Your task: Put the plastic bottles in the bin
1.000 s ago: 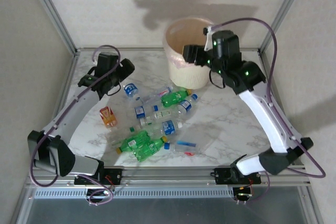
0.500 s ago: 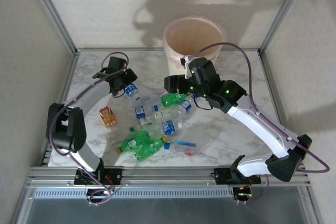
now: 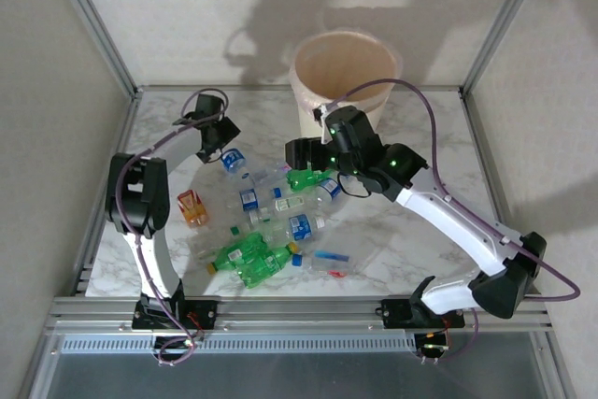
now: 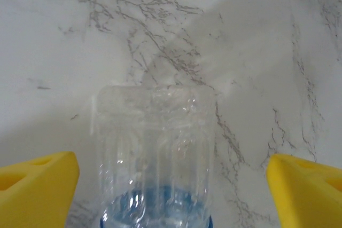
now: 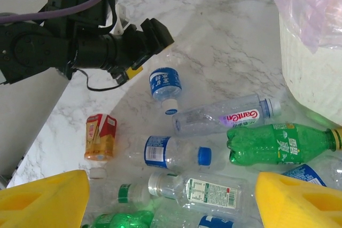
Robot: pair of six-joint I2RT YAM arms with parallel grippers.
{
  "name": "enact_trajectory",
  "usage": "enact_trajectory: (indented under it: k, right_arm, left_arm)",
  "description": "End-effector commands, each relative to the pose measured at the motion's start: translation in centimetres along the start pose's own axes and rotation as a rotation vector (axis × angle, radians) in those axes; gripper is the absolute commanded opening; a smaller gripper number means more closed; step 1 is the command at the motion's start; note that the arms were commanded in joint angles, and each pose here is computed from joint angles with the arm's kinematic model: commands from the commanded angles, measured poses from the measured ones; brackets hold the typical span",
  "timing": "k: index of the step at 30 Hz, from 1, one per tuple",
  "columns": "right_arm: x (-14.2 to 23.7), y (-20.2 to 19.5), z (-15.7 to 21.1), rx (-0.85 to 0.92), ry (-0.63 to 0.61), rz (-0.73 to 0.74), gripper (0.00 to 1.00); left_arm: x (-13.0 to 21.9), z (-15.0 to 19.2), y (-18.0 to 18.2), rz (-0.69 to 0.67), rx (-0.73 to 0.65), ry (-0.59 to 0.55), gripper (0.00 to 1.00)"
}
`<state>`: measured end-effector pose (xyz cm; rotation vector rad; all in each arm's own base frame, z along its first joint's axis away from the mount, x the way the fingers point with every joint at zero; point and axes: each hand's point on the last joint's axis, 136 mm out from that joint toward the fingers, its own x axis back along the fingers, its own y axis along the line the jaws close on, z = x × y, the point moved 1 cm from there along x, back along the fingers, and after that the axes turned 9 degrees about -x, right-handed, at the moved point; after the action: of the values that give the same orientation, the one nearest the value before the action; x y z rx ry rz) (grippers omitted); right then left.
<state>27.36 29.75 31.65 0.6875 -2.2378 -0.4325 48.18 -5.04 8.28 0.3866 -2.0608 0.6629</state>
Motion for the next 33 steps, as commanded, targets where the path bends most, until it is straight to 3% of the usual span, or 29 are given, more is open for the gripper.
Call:
enact_trajectory:
  k: [1,16,33]
  right_arm:
    - [-0.2,0.5,-0.1,0.0,0.001,-0.002,0.81]
    - [-0.7,0.9,-0.5,0.009,0.004,0.01,0.8]
    - [0.2,0.6,-1.2,-0.005,-0.03,0.03,0.77]
  left_arm:
    - [-1.2,-0.7,-0.2,-0.009,0.012,-0.002,0.89]
    - [-4.6,0.6,0.8,-0.072,-0.005,0.058,0.75]
    - [-2.7,-0.2,0.6,-0.056,-0.008,0.027,0.6]
